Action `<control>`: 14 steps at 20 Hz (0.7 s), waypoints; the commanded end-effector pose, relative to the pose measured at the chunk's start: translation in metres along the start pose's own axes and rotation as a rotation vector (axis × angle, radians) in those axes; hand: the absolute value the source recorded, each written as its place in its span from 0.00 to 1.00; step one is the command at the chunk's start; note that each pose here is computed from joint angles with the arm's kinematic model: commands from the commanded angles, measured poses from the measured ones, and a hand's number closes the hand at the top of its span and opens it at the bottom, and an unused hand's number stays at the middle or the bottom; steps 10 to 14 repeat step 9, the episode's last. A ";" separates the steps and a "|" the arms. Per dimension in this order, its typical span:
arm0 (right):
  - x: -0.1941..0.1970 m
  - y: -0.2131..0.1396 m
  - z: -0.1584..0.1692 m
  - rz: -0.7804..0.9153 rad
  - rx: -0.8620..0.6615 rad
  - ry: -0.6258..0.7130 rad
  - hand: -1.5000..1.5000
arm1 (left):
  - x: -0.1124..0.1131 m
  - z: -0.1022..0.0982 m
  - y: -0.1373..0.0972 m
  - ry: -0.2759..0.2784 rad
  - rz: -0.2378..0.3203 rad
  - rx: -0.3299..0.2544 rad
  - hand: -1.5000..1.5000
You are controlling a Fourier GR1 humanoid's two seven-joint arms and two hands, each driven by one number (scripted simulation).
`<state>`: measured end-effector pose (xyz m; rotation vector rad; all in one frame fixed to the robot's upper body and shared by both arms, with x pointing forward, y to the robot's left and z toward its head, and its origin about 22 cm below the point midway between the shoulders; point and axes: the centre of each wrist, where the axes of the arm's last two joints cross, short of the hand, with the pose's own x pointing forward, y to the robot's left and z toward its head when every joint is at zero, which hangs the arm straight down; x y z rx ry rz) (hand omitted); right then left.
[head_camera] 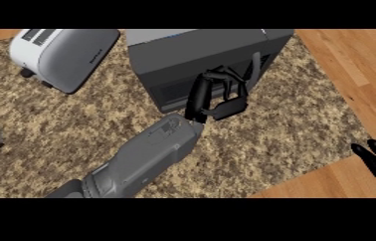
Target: Pick up the milk, place it into the microwave and close the microwave
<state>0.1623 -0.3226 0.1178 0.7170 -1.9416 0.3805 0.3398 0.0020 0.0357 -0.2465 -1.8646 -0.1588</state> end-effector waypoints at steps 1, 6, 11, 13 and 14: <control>0.004 0.000 -0.002 0.004 0.013 0.005 0.00 | -0.002 -0.020 0.016 0.031 -0.040 0.096 1.00; 0.004 0.000 -0.002 -0.003 0.018 0.014 0.00 | -0.003 -0.019 0.016 0.022 -0.031 0.101 1.00; 0.005 0.002 -0.005 -0.019 0.020 -0.005 0.00 | -0.001 -0.021 0.015 0.016 -0.026 0.103 1.00; 0.005 0.002 -0.005 -0.019 0.020 -0.005 0.00 | -0.001 -0.021 0.015 0.016 -0.026 0.103 1.00; 0.005 0.002 -0.005 -0.019 0.020 -0.005 0.00 | -0.001 -0.021 0.015 0.016 -0.026 0.103 1.00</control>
